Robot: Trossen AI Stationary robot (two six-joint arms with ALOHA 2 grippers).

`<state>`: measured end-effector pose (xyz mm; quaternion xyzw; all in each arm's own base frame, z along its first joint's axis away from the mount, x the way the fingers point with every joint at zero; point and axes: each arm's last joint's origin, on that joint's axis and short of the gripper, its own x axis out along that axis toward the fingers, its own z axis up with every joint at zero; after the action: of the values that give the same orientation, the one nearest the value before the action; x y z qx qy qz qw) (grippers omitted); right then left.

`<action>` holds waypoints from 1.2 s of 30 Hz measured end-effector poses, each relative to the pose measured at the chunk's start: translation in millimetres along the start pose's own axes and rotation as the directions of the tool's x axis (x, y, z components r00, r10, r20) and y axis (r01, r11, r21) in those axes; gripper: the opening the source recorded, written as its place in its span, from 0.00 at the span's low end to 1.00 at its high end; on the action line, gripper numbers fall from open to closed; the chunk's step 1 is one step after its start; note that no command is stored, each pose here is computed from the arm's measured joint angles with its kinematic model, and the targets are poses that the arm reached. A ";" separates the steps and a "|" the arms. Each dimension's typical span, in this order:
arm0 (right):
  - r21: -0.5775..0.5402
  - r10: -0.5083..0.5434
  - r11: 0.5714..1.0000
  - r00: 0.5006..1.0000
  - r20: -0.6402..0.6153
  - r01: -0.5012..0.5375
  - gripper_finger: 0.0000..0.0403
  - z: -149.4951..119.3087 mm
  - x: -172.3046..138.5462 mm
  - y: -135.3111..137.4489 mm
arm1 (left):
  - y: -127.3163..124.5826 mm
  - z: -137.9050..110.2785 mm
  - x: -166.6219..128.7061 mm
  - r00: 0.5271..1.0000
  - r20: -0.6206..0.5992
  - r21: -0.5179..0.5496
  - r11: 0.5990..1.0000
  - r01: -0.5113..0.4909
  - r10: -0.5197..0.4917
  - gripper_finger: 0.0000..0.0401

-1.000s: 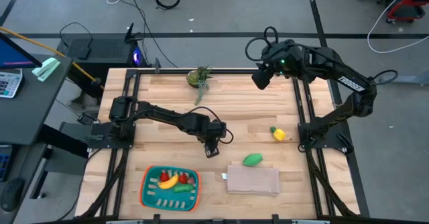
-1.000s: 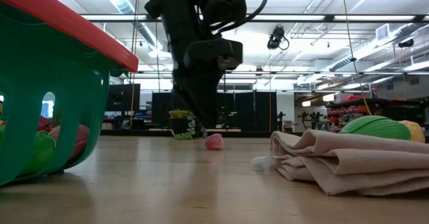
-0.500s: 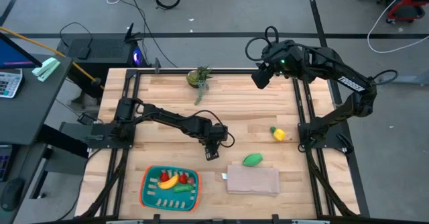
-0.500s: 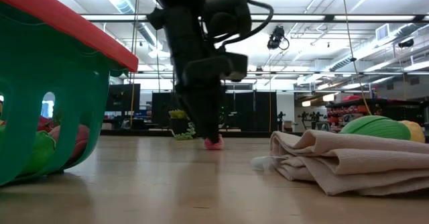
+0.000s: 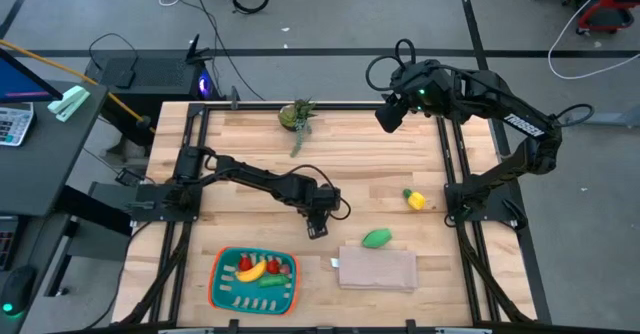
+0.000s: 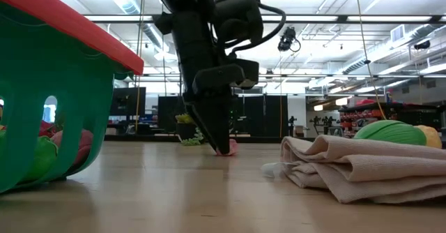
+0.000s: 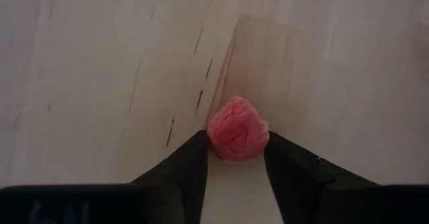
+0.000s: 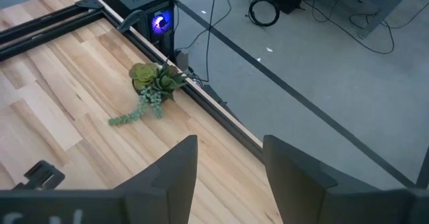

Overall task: Pick and placing Produce into tupperware
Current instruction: Put the pink apricot into the blue basket

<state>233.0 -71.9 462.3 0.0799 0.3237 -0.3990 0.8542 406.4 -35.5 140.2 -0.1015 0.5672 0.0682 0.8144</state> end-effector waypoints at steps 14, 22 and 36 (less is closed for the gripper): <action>-0.001 0.000 1.000 1.000 -0.001 0.000 0.44 -0.1 0.0 -0.1 | 0.3 -5.6 -41.2 0.996 -0.057 -0.044 0.997 0.062 -0.064 0.09; -0.002 -0.001 1.000 1.000 -0.002 0.001 0.44 -0.2 0.0 -0.1 | -12.4 -33.5 -128.9 0.990 -0.099 -0.131 0.988 0.086 -0.099 0.09; -0.001 -0.004 1.000 1.000 -0.001 0.004 0.44 -0.2 0.0 -0.2 | -101.6 -118.1 -203.8 0.961 -0.143 -0.030 0.971 0.236 -0.238 0.09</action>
<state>232.8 -72.0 462.2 0.0791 0.3246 -0.4004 0.8533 251.1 -161.9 300.6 -0.1786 0.6085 -0.0338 0.7724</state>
